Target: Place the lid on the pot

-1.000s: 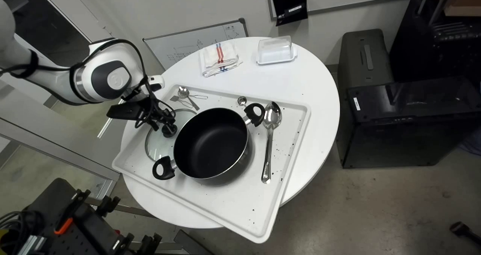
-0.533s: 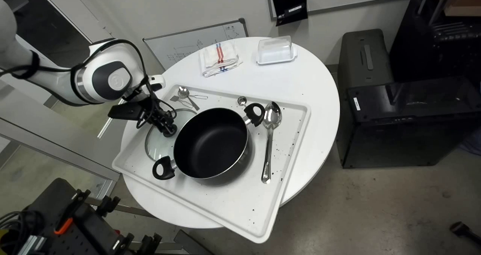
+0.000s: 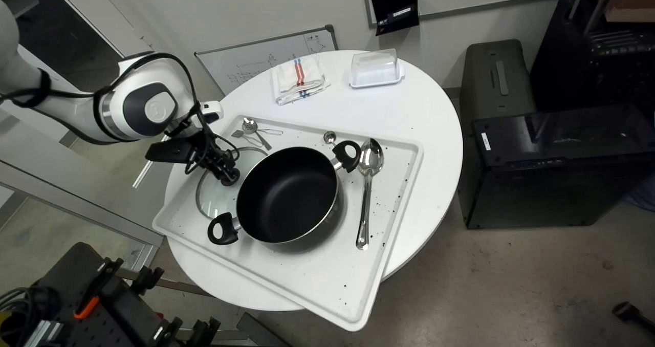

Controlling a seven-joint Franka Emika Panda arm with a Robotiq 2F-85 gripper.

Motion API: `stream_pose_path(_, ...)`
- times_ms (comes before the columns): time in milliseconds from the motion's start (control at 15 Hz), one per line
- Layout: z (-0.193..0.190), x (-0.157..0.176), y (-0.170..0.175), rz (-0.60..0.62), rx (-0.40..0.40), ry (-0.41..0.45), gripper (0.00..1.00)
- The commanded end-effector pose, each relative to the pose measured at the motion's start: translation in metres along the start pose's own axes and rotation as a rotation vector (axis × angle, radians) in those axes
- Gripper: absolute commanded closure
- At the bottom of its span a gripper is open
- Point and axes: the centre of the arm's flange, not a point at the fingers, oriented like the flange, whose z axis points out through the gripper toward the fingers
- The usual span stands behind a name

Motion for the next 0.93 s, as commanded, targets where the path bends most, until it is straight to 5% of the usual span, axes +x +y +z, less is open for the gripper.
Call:
stream_pose_path(0,-0.031,-0.016,-0.005,-0.034,0.007,0.033,0.75)
stream_pose_path(867,-0.129,-0.059,-0.018,-0.063,-0.002,0.078,0.75)
